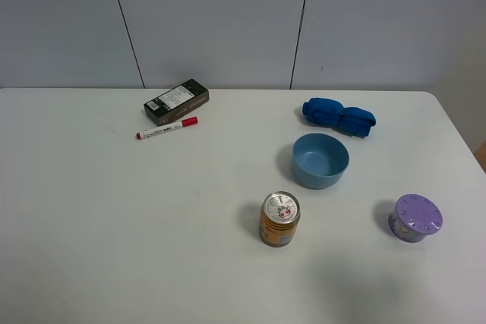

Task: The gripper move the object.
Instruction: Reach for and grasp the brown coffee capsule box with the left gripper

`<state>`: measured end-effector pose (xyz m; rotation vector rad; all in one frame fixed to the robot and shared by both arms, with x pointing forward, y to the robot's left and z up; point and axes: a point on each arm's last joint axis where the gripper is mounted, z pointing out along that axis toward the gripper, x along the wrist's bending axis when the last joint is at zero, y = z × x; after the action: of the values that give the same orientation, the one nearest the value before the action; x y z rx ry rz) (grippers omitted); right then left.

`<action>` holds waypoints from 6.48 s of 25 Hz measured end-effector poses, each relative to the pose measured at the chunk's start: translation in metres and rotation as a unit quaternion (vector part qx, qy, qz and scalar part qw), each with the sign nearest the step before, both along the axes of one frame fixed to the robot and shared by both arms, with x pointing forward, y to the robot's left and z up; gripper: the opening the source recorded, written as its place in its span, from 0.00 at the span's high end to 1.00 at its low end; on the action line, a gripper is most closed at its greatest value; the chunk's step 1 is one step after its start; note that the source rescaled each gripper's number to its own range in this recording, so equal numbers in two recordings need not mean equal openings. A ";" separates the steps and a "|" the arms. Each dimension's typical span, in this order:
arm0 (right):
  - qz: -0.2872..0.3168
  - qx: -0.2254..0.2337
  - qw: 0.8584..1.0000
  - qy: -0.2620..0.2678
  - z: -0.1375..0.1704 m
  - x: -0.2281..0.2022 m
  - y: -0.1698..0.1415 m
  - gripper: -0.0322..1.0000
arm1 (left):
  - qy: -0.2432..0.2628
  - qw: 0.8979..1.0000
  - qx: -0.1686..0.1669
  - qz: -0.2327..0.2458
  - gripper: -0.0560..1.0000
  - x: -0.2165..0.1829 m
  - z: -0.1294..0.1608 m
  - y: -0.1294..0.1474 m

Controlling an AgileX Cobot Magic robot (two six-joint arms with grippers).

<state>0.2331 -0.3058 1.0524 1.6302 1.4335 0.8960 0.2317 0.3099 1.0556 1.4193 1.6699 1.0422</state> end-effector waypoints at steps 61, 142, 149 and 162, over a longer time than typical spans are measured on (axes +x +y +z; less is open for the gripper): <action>0.000 0.000 1.000 0.000 0.000 0.000 0.000 0.00 | 0.179 0.978 0.043 -0.102 0.00 0.133 0.070 -0.004; 0.000 0.000 1.000 0.000 0.000 0.000 0.000 0.00 | 0.196 0.885 0.143 -0.398 0.00 0.524 -0.155 -0.119; 0.000 0.000 1.000 0.000 0.000 0.000 0.000 0.00 | 0.201 0.887 0.137 -0.393 0.00 0.527 -0.169 -0.117; 0.000 0.000 1.000 0.000 0.000 0.000 0.000 0.00 | 0.208 0.888 0.125 -0.391 0.43 0.527 -0.183 -0.117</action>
<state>0.2331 -0.3058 1.0524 1.6302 1.4335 0.8960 0.7587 0.1926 0.8729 2.3386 1.0293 0.5052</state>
